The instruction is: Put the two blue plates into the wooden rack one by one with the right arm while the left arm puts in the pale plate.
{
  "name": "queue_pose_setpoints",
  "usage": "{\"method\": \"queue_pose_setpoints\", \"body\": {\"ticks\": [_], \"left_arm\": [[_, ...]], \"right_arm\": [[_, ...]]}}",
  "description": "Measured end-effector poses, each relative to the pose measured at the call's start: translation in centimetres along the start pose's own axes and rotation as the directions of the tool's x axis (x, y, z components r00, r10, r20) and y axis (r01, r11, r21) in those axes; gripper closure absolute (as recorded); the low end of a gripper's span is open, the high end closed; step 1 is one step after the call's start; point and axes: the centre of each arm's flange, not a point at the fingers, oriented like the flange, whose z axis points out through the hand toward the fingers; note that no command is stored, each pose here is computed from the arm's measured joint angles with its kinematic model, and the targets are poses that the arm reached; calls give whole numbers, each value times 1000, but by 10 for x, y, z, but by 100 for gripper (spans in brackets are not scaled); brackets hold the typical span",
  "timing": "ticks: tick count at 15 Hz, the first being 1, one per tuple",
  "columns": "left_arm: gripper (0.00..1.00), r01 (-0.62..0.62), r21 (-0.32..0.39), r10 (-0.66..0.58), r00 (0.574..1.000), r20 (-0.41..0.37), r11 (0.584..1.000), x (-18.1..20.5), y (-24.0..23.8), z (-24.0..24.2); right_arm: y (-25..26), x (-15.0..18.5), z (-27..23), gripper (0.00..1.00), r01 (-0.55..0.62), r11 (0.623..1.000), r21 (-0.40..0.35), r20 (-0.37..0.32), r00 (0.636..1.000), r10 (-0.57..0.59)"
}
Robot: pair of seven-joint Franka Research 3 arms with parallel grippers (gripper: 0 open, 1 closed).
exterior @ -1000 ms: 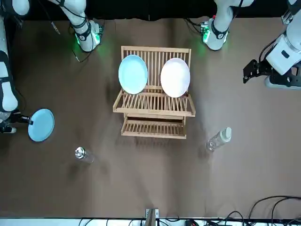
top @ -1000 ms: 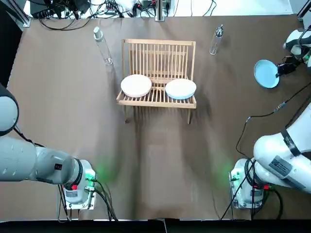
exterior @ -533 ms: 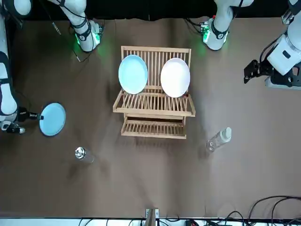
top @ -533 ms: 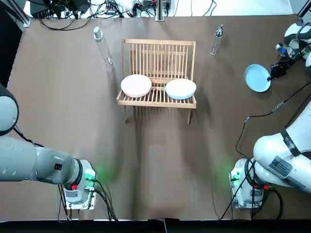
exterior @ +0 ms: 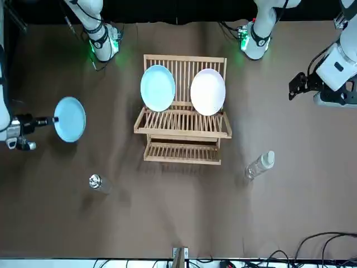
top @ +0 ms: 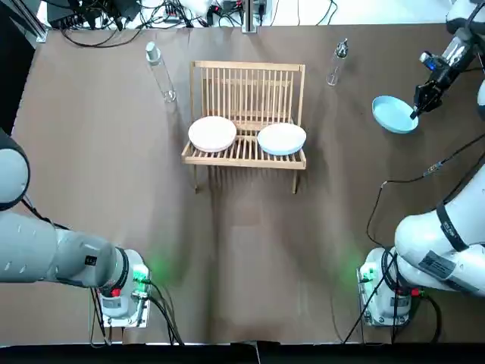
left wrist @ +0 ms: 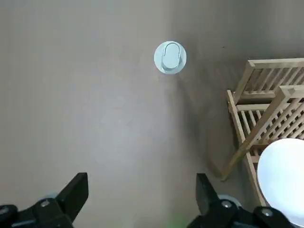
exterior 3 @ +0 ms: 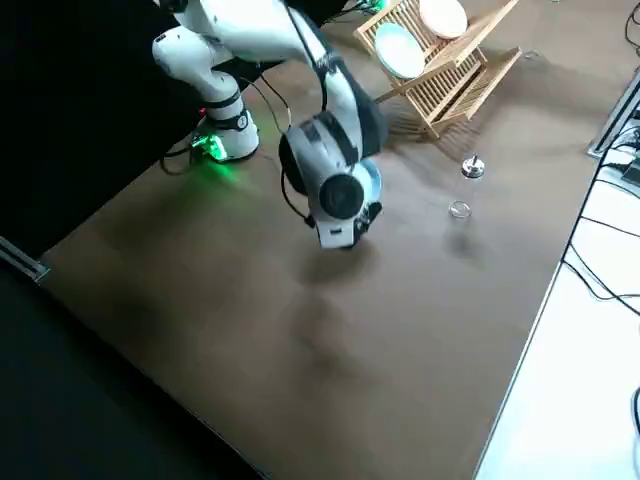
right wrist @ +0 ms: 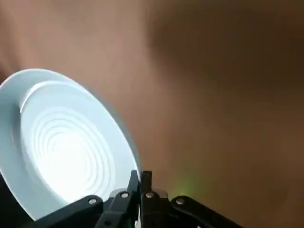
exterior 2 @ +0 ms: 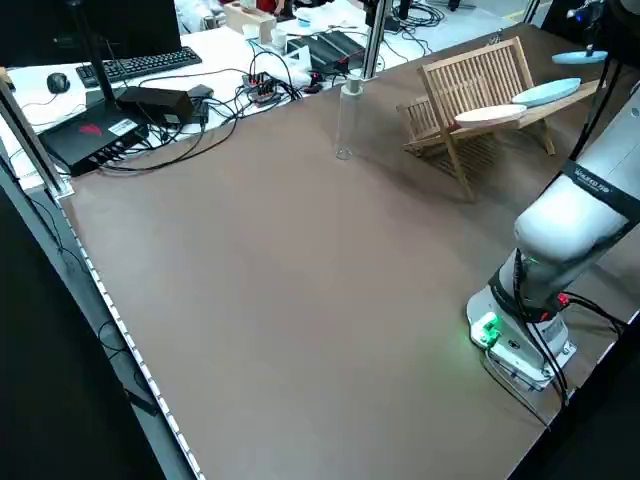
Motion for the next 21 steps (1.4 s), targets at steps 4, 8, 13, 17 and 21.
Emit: {"method": "queue_pose_setpoints", "body": {"ticks": [4, 8, 13, 17, 21], "left_arm": [[0, 0, 0, 0, 1000, 3, 1000, 1, 0, 2], [0, 0, 0, 0, 1000, 4, 1000, 1, 0, 2], [0, 1, 0, -1, 1000, 4, 1000, 1, 0, 2], [0, 1, 0, -1, 1000, 4, 1000, 1, 0, 2], [0, 2, 0, -2, 1000, 4, 1000, 1, 0, 2]], "right_arm": [[-51, -47, -24, 97, -136, 991, 16, 137, 982, 133], [-128, -78, -23, 97, -256, 962, -96, 265, 925, 272], [-210, -147, 15, 97, -383, 899, -212, 330, 838, 435], [-288, -156, 53, 97, -490, 827, -274, 281, 782, 557], [-365, -149, 92, 97, -574, 769, -280, 210, 745, 633]]}}
